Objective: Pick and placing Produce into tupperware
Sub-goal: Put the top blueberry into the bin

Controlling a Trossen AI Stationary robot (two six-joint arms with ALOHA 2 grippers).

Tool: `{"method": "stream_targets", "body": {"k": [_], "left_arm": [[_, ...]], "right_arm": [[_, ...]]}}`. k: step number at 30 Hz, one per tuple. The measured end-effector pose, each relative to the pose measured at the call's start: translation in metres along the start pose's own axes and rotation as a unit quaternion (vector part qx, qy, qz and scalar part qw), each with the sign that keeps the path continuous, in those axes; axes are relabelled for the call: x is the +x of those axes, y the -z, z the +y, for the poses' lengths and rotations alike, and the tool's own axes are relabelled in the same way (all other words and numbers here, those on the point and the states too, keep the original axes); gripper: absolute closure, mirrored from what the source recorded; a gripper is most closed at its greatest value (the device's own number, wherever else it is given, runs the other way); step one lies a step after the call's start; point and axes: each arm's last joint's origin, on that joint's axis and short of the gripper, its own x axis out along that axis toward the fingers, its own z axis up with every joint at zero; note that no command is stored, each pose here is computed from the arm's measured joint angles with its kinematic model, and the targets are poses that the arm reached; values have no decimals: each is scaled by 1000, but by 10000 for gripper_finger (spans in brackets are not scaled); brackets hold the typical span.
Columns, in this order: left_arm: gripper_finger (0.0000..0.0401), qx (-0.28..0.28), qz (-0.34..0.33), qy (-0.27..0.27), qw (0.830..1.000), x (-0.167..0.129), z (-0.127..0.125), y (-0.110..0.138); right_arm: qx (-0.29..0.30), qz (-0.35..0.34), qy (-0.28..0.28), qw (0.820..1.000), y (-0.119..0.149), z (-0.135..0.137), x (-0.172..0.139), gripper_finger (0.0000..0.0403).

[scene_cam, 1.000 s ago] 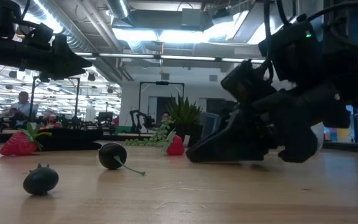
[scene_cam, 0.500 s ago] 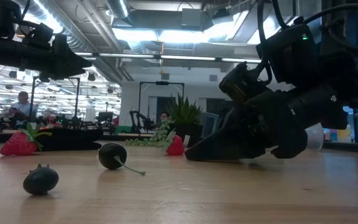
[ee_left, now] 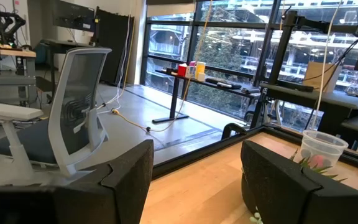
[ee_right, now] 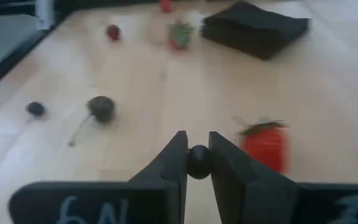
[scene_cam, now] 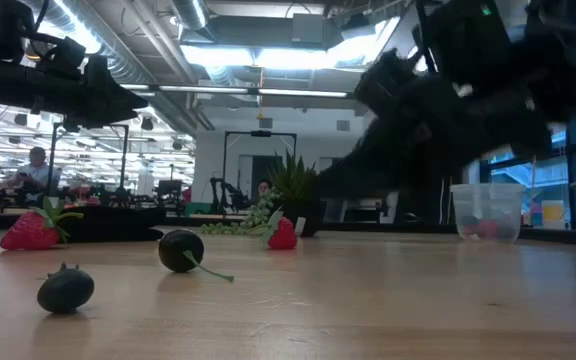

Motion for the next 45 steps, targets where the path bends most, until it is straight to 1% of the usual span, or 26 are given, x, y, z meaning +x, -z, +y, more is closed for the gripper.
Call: {"method": "stream_targets", "body": {"k": [3, 6, 8, 11, 14, 18, 21, 24, 29, 37, 40, 45], "left_arm": [[165, 0, 0, 0, 1000, 0, 0, 0], [165, 0, 0, 0, 1000, 0, 0, 0], [165, 0, 0, 0, 1000, 0, 0, 0], [165, 0, 0, 0, 1000, 0, 0, 0], [165, 0, 0, 0, 1000, 0, 0, 0], [165, 1, 0, 0, 1000, 0, 0, 0], [165, 1, 0, 0, 1000, 0, 0, 0], [165, 2, 0, 0, 1000, 0, 0, 0], [165, 2, 0, 0, 1000, 0, 0, 0], [165, 2, 0, 0, 1000, 0, 0, 0], [165, 2, 0, 0, 1000, 0, 0, 0], [165, 2, 0, 0, 1000, 0, 0, 0]], "right_arm": [[6, 15, 18, 1000, -24, -9, -17, 347], [26, 36, 44, 998, -48, -23, -39, 348], [45, 60, 68, 995, -59, -35, -56, 348], [93, 93, 109, 985, -71, -52, -86, 348], [149, 120, 150, 970, -77, -67, -117, 348], [235, 143, 213, 937, -79, -85, -159, 349], [272, 157, 254, 915, -76, -96, -186, 349], [302, 156, 289, 895, -74, -105, -204, 349], [330, 160, 337, 867, -70, -120, -218, 349], [354, 213, 394, 821, -57, -140, -224, 349], [348, 230, 403, 814, -54, -147, -223, 349], [355, 259, 418, 795, -47, -159, -219, 349]]}}
